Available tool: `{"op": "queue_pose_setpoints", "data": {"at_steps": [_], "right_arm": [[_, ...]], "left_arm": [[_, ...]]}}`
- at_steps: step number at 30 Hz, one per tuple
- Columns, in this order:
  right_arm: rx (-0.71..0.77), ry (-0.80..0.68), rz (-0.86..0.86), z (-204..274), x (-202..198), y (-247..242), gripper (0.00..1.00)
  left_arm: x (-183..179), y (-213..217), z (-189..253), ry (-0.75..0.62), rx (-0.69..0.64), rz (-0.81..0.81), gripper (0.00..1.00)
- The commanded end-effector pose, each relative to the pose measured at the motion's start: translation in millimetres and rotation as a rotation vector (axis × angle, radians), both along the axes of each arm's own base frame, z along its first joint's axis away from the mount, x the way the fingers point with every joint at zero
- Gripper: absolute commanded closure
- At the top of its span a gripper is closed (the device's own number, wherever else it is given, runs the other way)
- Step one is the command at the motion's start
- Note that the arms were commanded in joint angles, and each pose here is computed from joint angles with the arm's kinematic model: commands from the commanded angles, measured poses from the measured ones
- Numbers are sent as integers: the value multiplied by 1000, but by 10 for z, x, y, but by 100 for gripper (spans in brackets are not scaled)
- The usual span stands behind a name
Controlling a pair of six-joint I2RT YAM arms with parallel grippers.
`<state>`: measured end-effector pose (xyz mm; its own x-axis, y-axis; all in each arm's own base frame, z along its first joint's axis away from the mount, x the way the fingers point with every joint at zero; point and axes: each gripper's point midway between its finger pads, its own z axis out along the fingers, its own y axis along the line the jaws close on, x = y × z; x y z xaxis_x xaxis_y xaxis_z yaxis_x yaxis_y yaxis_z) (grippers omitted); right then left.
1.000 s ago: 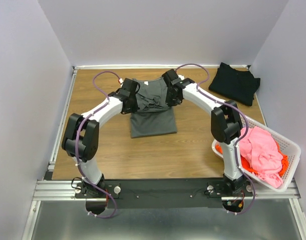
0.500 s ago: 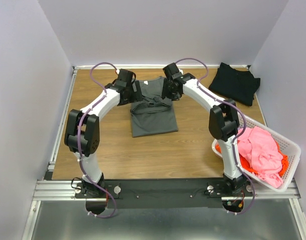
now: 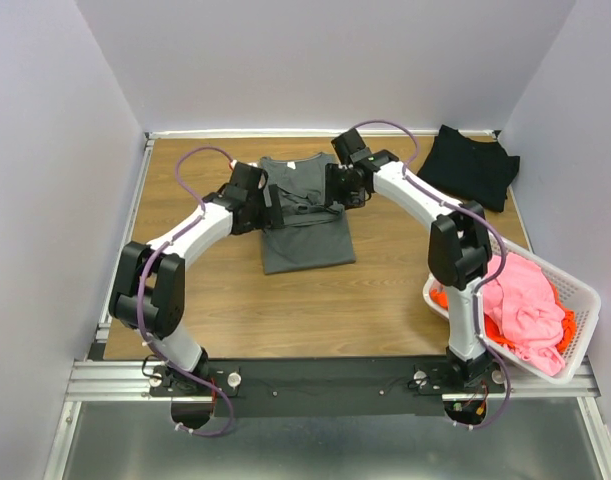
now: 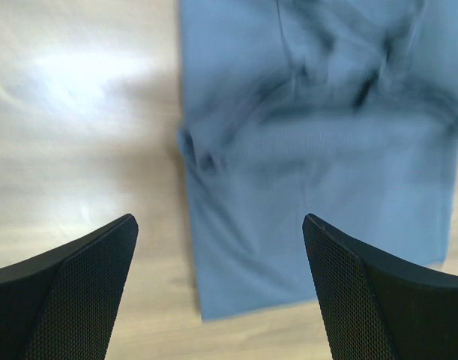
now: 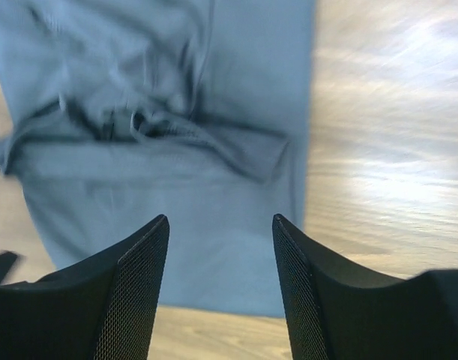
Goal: Fold and stack the t-shirts
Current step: Fold the tshirt
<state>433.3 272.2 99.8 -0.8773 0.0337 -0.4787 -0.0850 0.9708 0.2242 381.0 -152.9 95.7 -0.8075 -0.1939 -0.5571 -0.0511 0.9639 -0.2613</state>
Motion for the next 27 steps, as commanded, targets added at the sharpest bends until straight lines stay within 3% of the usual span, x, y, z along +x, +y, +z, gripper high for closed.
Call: {"op": "queue_pose_setpoints", "data": {"at_steps": [1, 9, 18, 27], "right_arm": [[84, 82, 125, -148, -198, 233, 36], [105, 162, 141, -465, -225, 381, 38], [85, 207, 127, -749, -205, 402, 39], [44, 85, 19, -680, 283, 435, 39]], "left_arm": [[-160, -422, 145, -58, -118, -100, 2], [-439, -1158, -104, -34, -142, -272, 2], [-646, -1261, -533, 29, -99, -340, 2], [-946, -1267, -801, 84, -57, -397, 2]]}}
